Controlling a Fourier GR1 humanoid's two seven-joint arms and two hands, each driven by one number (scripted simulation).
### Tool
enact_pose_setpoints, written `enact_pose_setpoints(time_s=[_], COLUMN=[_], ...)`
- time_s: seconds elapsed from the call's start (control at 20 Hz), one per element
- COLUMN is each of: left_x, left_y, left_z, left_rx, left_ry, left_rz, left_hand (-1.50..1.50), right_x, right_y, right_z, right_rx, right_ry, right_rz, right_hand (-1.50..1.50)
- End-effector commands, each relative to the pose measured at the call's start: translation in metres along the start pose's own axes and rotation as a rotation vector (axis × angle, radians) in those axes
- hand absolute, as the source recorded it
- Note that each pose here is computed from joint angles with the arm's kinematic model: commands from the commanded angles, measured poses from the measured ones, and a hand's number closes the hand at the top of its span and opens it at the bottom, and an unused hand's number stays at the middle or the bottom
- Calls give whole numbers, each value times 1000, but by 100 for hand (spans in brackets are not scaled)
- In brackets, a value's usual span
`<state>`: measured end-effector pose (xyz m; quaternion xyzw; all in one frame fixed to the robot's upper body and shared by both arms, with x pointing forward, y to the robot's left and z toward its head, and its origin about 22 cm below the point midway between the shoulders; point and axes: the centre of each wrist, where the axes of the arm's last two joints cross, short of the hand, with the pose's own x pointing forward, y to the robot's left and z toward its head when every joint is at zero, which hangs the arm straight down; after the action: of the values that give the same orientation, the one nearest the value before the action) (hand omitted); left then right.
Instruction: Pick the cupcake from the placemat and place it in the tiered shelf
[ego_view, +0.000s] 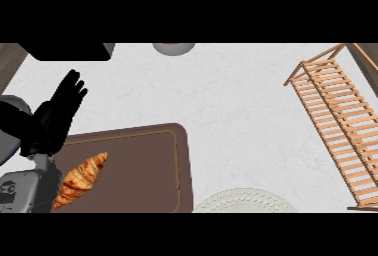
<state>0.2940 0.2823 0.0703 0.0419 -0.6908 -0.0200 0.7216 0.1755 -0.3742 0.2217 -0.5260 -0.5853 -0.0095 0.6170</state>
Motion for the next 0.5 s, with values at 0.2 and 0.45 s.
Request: enact_pose_setpoints(time_s=[0.2, 0.45], left_x=[0, 2], left_y=[-5, -6], left_z=[1, -11], left_rx=[5, -10], left_ry=[-2, -8], left_rz=[-6, 7], left_hand=[0, 0], right_x=[-36, -34], right_y=[-7, -22], right_z=[-24, -47], right_rx=[-169, -232], right_ry=[-26, -101], right_rz=[-77, -157], right_hand=[-150, -150])
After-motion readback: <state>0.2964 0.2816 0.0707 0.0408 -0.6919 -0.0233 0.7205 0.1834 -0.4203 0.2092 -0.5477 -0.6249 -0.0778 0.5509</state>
